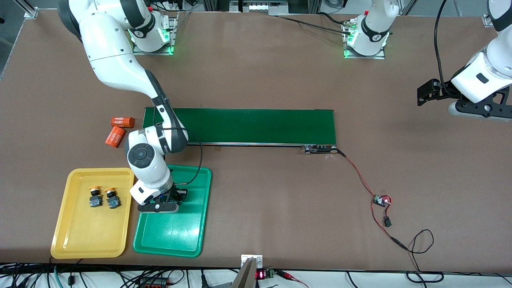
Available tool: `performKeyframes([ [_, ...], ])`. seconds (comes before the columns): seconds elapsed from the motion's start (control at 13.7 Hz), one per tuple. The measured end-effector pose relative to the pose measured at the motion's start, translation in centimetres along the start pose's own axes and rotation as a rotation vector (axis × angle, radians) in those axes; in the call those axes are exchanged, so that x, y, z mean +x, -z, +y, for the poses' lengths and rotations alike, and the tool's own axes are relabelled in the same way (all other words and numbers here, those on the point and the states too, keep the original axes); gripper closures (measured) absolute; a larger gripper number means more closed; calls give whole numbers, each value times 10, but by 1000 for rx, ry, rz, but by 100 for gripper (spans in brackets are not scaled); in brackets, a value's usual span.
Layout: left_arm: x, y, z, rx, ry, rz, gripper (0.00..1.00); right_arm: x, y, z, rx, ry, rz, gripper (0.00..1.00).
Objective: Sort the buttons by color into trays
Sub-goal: 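Carry the green button to the green tray with the right gripper, then release the button in the green tray and withdraw the right gripper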
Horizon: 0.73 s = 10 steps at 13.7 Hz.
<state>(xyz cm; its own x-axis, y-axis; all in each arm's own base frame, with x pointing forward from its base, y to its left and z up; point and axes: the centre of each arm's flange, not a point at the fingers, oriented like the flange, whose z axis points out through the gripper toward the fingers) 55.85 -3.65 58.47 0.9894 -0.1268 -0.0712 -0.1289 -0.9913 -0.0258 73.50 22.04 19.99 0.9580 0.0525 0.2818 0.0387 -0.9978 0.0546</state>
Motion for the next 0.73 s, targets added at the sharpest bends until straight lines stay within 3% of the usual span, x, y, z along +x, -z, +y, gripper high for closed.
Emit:
performKeyframes([
  [0.29,0,0,0,0,0,0,0,1,-2,-2,10,2,27,6],
  [0.37,0,0,0,0,0,0,0,3,2,-3,11,3,32,0],
  [0.51,0,0,0,0,0,0,0,10,18,0,0,-2,14,0],
  [0.73,0,0,0,0,0,0,0,22,70,9,-35,-17,-56,0],
])
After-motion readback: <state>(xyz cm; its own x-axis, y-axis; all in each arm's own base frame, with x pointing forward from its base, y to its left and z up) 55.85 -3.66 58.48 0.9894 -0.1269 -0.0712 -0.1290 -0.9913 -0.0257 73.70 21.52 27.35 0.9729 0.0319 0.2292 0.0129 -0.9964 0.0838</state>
